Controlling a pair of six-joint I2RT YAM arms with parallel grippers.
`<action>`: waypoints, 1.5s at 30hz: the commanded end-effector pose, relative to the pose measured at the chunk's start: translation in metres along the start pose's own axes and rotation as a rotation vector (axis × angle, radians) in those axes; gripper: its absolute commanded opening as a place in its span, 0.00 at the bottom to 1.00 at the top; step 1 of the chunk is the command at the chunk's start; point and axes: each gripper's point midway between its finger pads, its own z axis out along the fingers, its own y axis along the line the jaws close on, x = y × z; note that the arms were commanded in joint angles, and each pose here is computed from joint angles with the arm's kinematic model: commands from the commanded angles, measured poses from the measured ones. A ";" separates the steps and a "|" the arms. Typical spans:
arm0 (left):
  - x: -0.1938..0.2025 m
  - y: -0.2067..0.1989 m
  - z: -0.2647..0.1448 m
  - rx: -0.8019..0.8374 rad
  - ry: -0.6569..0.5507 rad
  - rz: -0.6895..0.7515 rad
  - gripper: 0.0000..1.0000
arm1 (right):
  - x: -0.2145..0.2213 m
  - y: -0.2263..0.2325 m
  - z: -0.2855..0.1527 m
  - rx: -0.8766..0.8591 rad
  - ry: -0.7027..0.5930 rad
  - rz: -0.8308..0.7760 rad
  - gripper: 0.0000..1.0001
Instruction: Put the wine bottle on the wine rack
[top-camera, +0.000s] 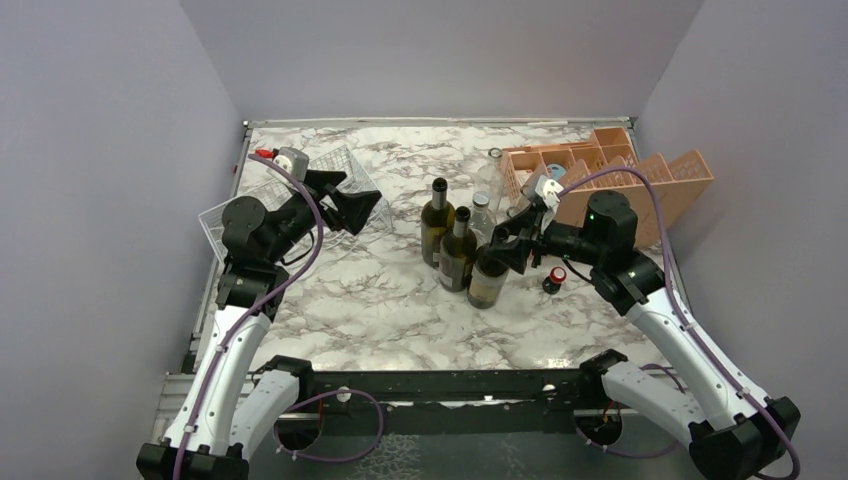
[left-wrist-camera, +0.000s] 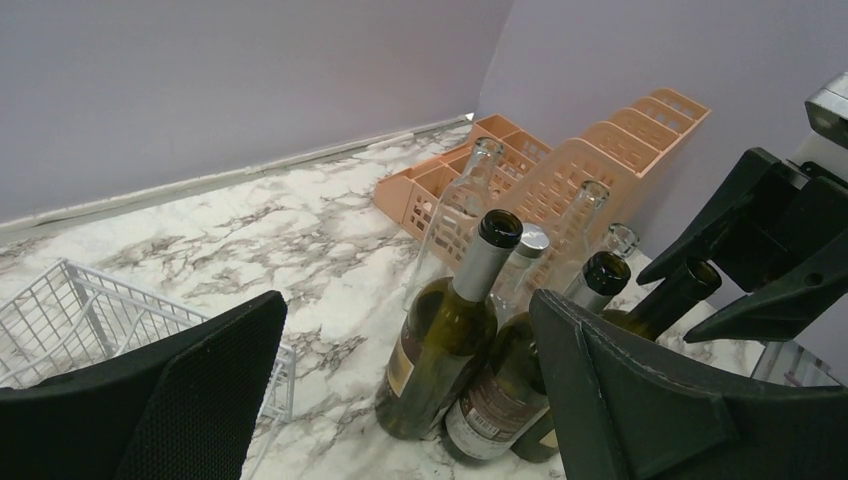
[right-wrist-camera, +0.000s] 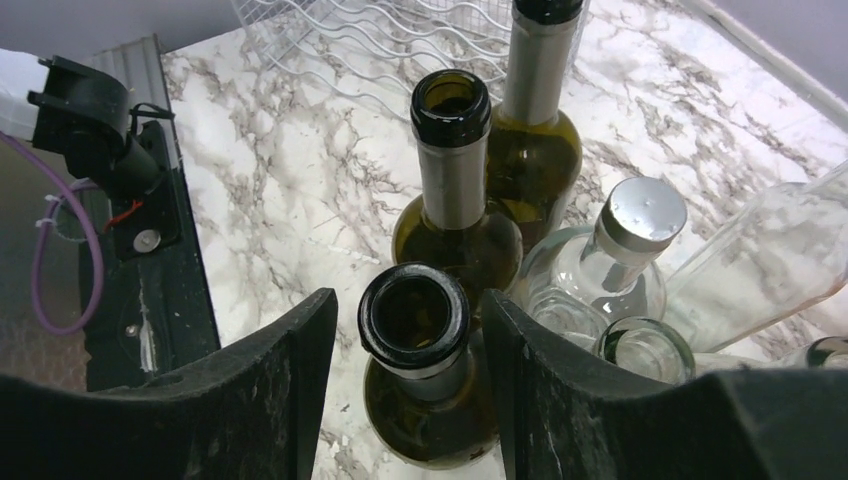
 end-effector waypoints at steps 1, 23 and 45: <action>-0.006 0.002 0.004 0.002 -0.019 0.010 0.99 | -0.007 0.009 -0.001 -0.054 -0.048 -0.110 0.53; 0.062 -0.089 -0.002 0.474 0.161 0.050 0.98 | -0.067 0.069 -0.017 -0.346 -0.225 -0.121 0.01; 0.167 -0.151 -0.021 0.593 0.240 0.006 0.99 | -0.121 0.095 -0.007 -0.477 -0.312 0.012 0.01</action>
